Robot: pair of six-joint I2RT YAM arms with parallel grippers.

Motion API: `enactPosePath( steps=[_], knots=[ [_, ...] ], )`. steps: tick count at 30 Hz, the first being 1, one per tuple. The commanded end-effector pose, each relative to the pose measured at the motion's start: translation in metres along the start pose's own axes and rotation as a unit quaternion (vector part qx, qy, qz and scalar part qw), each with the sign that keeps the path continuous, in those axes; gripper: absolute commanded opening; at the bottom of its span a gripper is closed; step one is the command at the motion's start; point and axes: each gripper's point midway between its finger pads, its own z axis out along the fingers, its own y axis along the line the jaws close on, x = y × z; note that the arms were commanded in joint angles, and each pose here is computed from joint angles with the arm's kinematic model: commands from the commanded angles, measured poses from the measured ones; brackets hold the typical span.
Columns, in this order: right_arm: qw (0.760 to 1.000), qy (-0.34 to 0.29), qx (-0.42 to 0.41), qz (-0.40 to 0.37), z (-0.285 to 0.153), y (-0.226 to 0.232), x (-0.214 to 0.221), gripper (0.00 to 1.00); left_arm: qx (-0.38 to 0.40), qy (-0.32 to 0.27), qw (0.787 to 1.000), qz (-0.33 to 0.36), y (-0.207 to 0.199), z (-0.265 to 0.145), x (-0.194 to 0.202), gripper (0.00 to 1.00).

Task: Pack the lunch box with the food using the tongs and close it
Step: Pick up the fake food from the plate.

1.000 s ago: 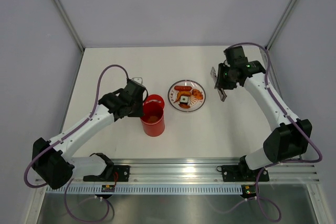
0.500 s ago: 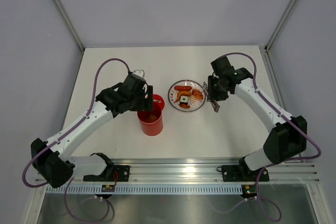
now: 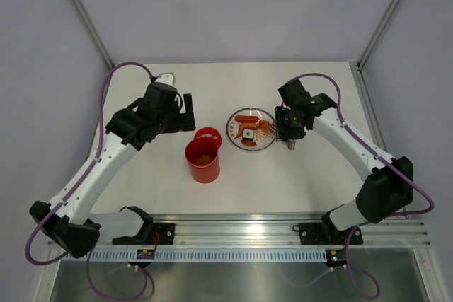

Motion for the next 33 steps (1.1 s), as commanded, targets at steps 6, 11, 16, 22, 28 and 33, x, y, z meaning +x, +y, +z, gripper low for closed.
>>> enactPosePath(
  steps=[6,11,16,22,28,33],
  knots=[
    [0.999,-0.047,0.004,-0.026,-0.015,0.007,-0.025,0.45,-0.012,-0.021,1.000,-0.007,0.013,-0.002,-0.006,0.99],
    [0.998,-0.055,0.012,-0.033,-0.015,0.005,-0.031,0.46,-0.025,-0.023,0.999,-0.010,0.019,-0.001,-0.008,0.99],
    [0.998,-0.052,0.012,-0.040,-0.005,0.007,-0.035,0.48,-0.062,-0.003,0.997,-0.038,0.041,0.012,-0.002,0.99],
    [0.998,-0.036,0.007,-0.051,0.007,0.010,-0.031,0.50,-0.050,0.018,0.995,-0.085,0.058,0.025,0.010,0.99],
    [0.998,-0.027,-0.001,-0.059,0.011,0.012,-0.028,0.50,-0.053,0.024,0.994,-0.091,0.064,0.028,0.016,0.99],
    [0.998,-0.025,-0.010,-0.063,0.010,0.014,-0.026,0.50,-0.050,0.029,0.994,-0.092,0.063,0.031,0.019,0.99]
  ],
)
